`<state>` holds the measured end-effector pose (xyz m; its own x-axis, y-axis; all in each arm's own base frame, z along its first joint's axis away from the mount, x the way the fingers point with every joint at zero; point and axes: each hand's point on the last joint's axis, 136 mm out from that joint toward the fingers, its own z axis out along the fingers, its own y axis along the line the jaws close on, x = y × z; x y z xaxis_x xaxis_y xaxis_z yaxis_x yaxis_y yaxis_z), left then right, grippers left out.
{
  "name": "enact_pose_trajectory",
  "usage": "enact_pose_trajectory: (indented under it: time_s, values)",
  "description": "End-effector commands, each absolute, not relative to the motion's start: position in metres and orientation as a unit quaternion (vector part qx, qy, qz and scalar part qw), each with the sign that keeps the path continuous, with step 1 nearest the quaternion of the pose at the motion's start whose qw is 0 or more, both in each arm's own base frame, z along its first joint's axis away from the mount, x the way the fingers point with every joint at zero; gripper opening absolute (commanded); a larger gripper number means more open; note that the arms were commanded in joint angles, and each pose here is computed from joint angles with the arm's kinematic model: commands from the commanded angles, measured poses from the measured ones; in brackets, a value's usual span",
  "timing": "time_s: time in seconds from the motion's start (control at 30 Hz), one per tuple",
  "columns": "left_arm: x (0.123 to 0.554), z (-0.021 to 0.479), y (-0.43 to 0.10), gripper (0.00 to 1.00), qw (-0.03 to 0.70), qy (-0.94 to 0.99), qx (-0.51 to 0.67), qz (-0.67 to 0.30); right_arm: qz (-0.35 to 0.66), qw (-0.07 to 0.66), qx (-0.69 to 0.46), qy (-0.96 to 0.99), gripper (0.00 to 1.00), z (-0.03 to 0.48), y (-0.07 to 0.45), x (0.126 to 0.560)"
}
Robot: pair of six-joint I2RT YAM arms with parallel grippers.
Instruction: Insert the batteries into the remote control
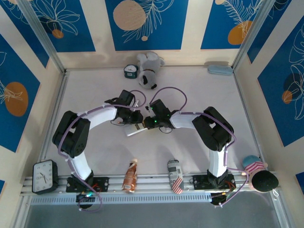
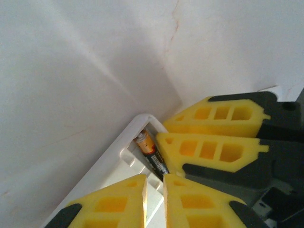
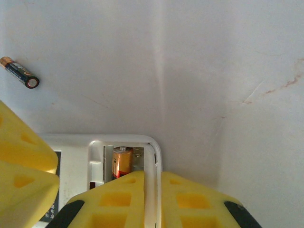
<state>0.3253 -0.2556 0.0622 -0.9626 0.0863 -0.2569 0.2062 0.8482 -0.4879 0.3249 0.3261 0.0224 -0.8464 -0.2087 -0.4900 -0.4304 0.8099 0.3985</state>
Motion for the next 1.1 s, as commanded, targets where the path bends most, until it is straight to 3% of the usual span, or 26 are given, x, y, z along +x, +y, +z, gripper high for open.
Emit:
enact_pose_trajectory:
  time_s: [0.0,0.6,0.9,1.07]
  values:
    - [0.338,0.062,-0.261,0.18,0.120,0.952,0.076,-0.271,0.243,0.188,-0.174,0.936,0.15,0.004,0.321,0.313]
    - [0.330,0.033,-0.259,0.13,0.092,0.957,0.076,-0.264,0.243,0.190,-0.175,0.935,0.15,0.005,0.322,0.313]
    - [0.329,0.084,-0.236,0.15,0.160,0.950,0.069,-0.260,0.242,0.191,-0.172,0.936,0.15,0.012,0.321,0.314]
    - [0.312,0.084,-0.212,0.16,0.180,0.955,0.056,-0.228,0.217,0.191,-0.176,0.941,0.16,0.013,0.320,0.315]
